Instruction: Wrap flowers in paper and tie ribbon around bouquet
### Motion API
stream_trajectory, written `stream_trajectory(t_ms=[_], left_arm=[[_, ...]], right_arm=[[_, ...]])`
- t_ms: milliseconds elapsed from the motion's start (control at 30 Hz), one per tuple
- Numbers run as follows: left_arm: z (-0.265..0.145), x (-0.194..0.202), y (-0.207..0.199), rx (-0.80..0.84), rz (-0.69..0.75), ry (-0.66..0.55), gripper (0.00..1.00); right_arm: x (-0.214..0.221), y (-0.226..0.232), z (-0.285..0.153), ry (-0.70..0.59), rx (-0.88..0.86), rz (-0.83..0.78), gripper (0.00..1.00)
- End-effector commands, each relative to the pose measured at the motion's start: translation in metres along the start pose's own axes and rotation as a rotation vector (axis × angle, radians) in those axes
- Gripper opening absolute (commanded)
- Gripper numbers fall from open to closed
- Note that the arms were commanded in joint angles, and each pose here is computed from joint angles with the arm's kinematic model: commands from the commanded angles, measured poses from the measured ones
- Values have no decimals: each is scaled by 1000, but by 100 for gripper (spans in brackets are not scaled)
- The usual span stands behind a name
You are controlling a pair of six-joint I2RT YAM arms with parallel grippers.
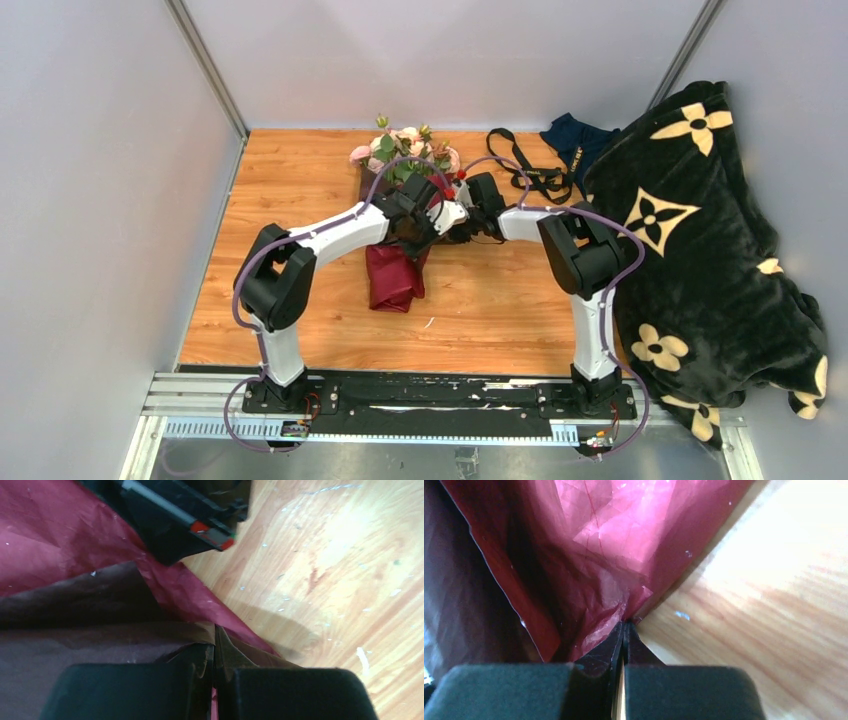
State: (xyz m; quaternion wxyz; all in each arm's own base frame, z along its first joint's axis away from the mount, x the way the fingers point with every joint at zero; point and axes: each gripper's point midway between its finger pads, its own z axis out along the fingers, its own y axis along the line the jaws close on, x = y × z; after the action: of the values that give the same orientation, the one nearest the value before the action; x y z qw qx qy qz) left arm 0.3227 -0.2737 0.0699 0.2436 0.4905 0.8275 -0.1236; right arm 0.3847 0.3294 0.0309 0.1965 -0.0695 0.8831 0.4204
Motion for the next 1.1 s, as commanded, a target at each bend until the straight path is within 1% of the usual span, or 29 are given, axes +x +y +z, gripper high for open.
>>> stream_trajectory(t_ms=[0,100,200,267,300,367,433,600,700,833,967,1067], left_arm=[[18,25,13,-46,66,102,0],[24,44,20,-82,100,167,0],[28,50,18,-77,123,185,0],[31,51,15,-76,141,192,0],[33,50,13,-76,149,195,0],[35,50,9,-77,171,202,1],[37,50,3,-68,198,204,3],[37,52,5,-102,220,221,6],[37,56,6,-108,232,233,7],[38,58,5,-106,241,238,7],[39,59,4,-102,245,239,8],[39,59,5,-104,248,239,8]], right_arm=[[14,-5,-19,24,32,19,2],[-2,-13,-47,-34,94,5,8],[-29,-17,-77,-101,134,-45,13],[-48,-10,-93,-113,141,-100,17],[-59,-4,-99,-119,138,-136,20],[-73,12,-105,-101,118,-209,30],[-84,29,-98,-76,48,-263,41],[-96,71,-58,2,-142,-351,60],[-84,99,-25,73,-253,-406,63],[-75,116,1,111,-297,-433,64],[-60,121,14,164,-351,-425,64],[-50,117,20,190,-355,-416,63]])
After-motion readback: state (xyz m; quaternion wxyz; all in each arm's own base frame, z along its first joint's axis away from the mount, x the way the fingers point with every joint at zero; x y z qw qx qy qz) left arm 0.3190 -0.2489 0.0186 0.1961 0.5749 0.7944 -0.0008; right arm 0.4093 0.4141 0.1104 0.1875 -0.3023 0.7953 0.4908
